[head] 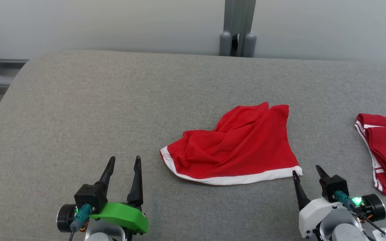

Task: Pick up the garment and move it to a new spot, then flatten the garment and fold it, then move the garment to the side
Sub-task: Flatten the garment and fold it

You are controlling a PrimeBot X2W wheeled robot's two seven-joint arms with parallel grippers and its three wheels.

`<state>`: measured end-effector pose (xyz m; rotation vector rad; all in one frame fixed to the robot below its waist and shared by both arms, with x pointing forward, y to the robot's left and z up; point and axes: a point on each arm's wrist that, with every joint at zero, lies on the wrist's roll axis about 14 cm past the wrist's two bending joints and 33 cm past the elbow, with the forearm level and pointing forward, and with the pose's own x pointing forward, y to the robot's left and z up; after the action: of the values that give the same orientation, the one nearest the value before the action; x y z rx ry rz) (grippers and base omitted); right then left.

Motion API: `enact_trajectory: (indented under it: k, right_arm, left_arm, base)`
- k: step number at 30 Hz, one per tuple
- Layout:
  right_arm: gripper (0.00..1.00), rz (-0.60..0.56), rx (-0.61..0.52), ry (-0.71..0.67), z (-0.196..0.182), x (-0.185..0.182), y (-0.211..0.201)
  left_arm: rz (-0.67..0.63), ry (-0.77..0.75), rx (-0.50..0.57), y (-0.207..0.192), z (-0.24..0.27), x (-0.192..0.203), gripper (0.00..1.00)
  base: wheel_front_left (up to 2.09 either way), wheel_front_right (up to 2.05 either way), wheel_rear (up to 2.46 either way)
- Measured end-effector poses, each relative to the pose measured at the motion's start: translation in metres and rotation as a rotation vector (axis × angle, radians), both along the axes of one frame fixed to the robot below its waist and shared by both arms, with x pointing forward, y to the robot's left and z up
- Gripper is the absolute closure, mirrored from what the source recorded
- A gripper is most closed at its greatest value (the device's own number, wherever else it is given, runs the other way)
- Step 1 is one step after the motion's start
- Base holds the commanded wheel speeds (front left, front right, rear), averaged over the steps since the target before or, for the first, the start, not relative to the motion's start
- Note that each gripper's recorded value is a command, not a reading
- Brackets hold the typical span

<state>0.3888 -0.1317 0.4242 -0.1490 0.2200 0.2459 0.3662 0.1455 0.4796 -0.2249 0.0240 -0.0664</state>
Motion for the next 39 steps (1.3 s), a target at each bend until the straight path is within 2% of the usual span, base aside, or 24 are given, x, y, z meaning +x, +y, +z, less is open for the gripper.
enact_trajectory:
  k: [6, 12, 15, 18, 19, 20, 26, 35, 39]
  right_arm:
    - [0.00, 0.045, -0.045, 0.099, -0.030, 0.007, 0.009]
    - [0.00, 0.093, -0.061, 0.137, -0.044, 0.014, 0.021]
    - [0.56, 0.107, -0.062, 0.148, -0.047, 0.015, 0.025]
    - [0.76, 0.104, -0.054, 0.159, -0.049, 0.015, 0.026]
    - [0.91, 0.103, -0.053, 0.161, -0.050, 0.014, 0.025]
    - [1.00, 0.103, -0.052, 0.165, -0.051, 0.014, 0.025]
    - [1.00, 0.097, -0.044, 0.172, -0.051, 0.013, 0.024]
    - [1.00, 0.075, -0.060, 0.169, -0.050, 0.020, 0.009]
    - [1.00, 0.072, -0.065, 0.167, -0.050, 0.024, 0.005]
  left_arm:
    - [0.038, 0.024, 0.004, 0.012, -0.008, -0.002, 0.00]
    - [0.065, 0.041, 0.009, 0.022, -0.013, -0.005, 0.00]
    - [0.070, 0.043, 0.013, 0.024, -0.014, -0.006, 0.00]
    - [0.054, 0.046, 0.015, 0.020, -0.015, -0.007, 0.00]
    - [0.047, 0.048, 0.015, 0.018, -0.016, -0.007, 0.00]
    - [0.035, 0.051, 0.018, 0.016, -0.017, -0.007, 0.00]
    - [-0.142, 0.080, 0.082, -0.012, -0.018, 0.005, 0.00]
    - [-0.403, 0.172, 0.264, -0.049, -0.034, 0.022, 0.00]
    - [-0.503, 0.217, 0.284, -0.070, -0.044, 0.024, 0.00]
  base:
    - [0.00, 0.00, 0.00]
    - [0.00, 0.00, 0.00]
    - [0.00, 0.00, 0.00]
    - [0.00, 0.00, 0.00]
    - [0.00, 0.00, 0.00]
    - [0.00, 0.00, 0.00]
    - [0.00, 0.00, 0.00]
    - [0.00, 0.00, 0.00]
    - [0.00, 0.00, 0.00]
